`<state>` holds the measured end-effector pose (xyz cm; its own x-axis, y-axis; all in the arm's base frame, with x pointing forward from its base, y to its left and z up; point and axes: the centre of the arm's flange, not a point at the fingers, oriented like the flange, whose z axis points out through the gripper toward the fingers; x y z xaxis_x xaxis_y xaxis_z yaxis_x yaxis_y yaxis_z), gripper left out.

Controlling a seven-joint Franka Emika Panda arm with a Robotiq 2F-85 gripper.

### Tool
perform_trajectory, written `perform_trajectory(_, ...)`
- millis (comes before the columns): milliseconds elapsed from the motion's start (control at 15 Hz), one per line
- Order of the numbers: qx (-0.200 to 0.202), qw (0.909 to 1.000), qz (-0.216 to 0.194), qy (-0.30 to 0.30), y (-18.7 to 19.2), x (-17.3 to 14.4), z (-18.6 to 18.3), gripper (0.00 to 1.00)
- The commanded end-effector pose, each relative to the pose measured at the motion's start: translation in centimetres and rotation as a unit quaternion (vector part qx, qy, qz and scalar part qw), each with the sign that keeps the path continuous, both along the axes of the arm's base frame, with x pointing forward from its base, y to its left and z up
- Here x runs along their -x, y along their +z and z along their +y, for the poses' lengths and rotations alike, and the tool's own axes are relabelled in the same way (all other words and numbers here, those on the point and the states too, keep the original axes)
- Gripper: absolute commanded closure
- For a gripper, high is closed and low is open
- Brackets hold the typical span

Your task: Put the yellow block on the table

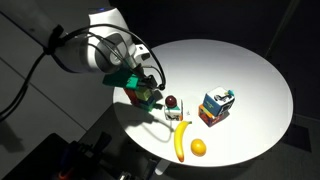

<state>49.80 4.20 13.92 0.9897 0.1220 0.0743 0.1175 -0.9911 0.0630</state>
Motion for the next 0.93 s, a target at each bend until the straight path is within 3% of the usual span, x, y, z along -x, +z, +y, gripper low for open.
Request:
perform_trajectory(0, 0.001, 1.0, -0.001, -0.008, -0.1, -1.0, -0.2, 0.27)
perform_trajectory(333, 0.001, 1.0, 0.003, -0.005, 0.1, -1.1, -0.1, 0.67)
perform_trajectory(867, -0.001, 0.9999, 0.009, -0.004, 2.5, -0.7, -0.3, 0.73)
